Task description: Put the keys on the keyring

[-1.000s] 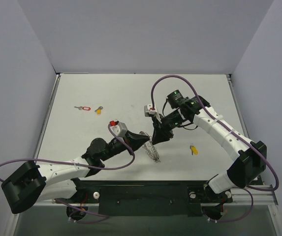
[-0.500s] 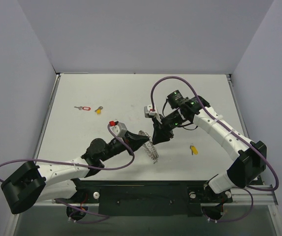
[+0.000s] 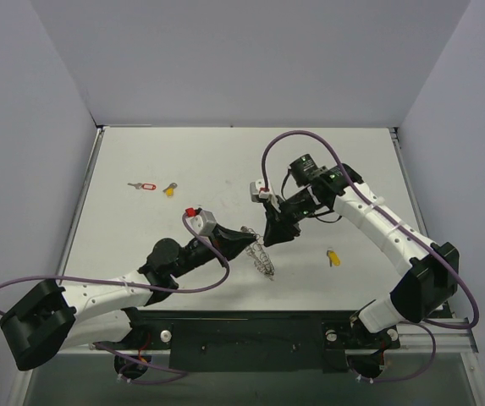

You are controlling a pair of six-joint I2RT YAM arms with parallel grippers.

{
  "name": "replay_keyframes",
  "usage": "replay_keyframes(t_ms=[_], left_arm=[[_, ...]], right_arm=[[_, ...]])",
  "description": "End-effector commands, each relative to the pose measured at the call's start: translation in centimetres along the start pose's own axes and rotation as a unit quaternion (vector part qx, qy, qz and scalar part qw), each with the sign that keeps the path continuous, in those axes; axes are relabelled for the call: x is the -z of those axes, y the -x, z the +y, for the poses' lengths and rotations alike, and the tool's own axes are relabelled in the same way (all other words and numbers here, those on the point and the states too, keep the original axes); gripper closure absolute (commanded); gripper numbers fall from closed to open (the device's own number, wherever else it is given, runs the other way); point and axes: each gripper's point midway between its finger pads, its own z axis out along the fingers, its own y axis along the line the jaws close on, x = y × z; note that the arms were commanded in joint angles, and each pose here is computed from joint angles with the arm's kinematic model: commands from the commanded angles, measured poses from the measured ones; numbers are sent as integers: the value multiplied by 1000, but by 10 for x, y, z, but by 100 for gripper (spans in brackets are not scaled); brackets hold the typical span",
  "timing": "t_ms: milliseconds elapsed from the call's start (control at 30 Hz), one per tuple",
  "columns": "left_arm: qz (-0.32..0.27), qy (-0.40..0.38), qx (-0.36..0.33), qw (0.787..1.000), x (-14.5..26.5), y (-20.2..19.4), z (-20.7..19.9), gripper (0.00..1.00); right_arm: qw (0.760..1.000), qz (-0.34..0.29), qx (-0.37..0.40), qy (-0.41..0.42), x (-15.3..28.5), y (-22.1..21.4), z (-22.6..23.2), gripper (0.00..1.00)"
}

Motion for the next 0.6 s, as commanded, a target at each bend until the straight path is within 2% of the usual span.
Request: replay_keyframes(t_ms=[0,333,567], left_arm=[[-49,-19,-6,999,-1,30,-11,100],[-49,-18,-5,999,0,30,-10,100],[-50,-17,-4,999,0,30,-10,100]], right_arm=[[999,-6,1,34,-2,-3,10,88],[996,-19,10,87,-1,3,30,89],[996,-13,-4,83,-3,4,24,83]])
